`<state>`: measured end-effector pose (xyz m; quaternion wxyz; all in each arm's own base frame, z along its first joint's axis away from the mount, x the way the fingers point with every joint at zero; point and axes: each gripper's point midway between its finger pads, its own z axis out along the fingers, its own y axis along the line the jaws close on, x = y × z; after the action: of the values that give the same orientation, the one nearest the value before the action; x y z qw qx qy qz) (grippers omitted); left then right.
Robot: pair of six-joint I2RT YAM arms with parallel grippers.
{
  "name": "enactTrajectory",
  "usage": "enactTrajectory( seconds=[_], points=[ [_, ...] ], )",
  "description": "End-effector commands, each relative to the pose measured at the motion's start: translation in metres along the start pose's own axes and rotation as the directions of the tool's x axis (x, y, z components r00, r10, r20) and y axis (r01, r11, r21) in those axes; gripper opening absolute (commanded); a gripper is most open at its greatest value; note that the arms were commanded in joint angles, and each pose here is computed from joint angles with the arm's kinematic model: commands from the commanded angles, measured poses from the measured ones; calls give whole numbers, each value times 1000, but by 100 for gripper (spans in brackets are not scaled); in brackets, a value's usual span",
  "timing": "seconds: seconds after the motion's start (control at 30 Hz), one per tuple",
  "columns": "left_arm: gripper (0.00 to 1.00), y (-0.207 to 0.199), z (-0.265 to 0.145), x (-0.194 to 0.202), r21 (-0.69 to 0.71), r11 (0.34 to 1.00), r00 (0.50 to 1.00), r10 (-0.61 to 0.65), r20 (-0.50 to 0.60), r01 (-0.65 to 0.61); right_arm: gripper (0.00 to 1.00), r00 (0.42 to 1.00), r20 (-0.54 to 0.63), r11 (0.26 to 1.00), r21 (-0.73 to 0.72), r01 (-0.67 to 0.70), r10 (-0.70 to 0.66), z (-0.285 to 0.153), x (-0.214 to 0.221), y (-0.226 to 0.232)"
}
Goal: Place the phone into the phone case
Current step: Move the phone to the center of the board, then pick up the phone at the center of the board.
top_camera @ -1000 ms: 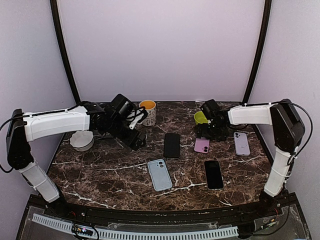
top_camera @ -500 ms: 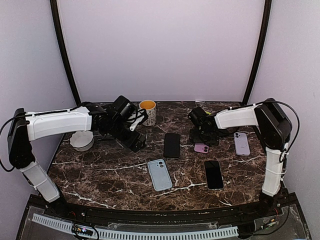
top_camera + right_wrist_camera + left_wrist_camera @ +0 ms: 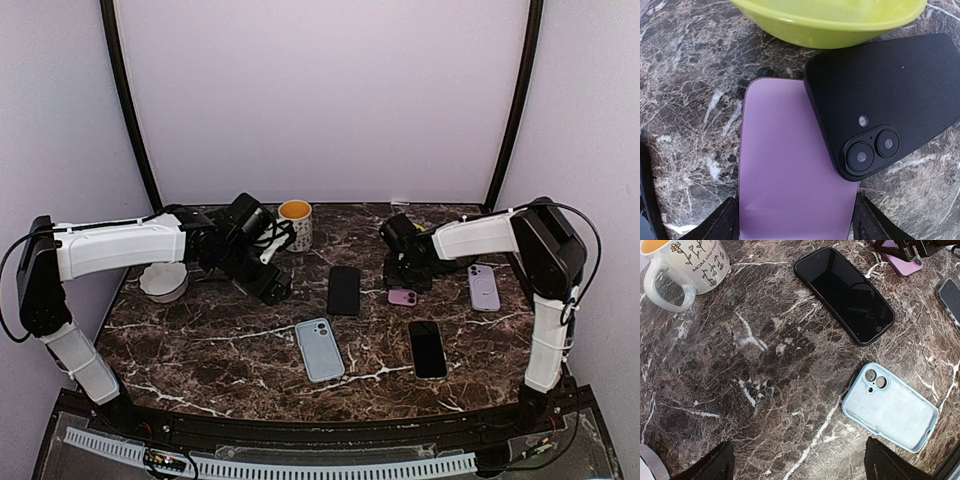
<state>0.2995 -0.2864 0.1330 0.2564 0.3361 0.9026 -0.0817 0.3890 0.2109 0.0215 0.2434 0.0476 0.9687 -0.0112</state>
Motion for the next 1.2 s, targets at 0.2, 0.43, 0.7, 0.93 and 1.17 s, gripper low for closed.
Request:
enactTrajectory(
  seconds=[0.2, 0.43, 0.7, 0.93, 1.17],
  points=[
    [92, -1, -2, 4, 5, 1000, 1000, 11, -16, -11, 62, 937, -272, 975, -94, 202, -220, -20, 86, -2],
    [92, -1, -2, 5, 8, 1000, 1000, 12, -21, -12, 70, 892, -340, 955, -133, 267, -297, -25, 109, -5],
    [92, -1, -1, 5, 5, 1000, 1000, 14, -24, -14, 93, 892, -361, 962, -68, 265, -272, -22, 109, -12],
    [92, -1, -1, 6, 6, 1000, 1000, 16, -26, -16, 68, 889, -371, 963, -86, 256, -269, -16, 115, -9],
    [92, -2, 1, 7, 12, 1000, 999, 20, -33, -19, 58, 926, -273, 963, -135, 234, -263, -38, 85, 8]
  ],
)
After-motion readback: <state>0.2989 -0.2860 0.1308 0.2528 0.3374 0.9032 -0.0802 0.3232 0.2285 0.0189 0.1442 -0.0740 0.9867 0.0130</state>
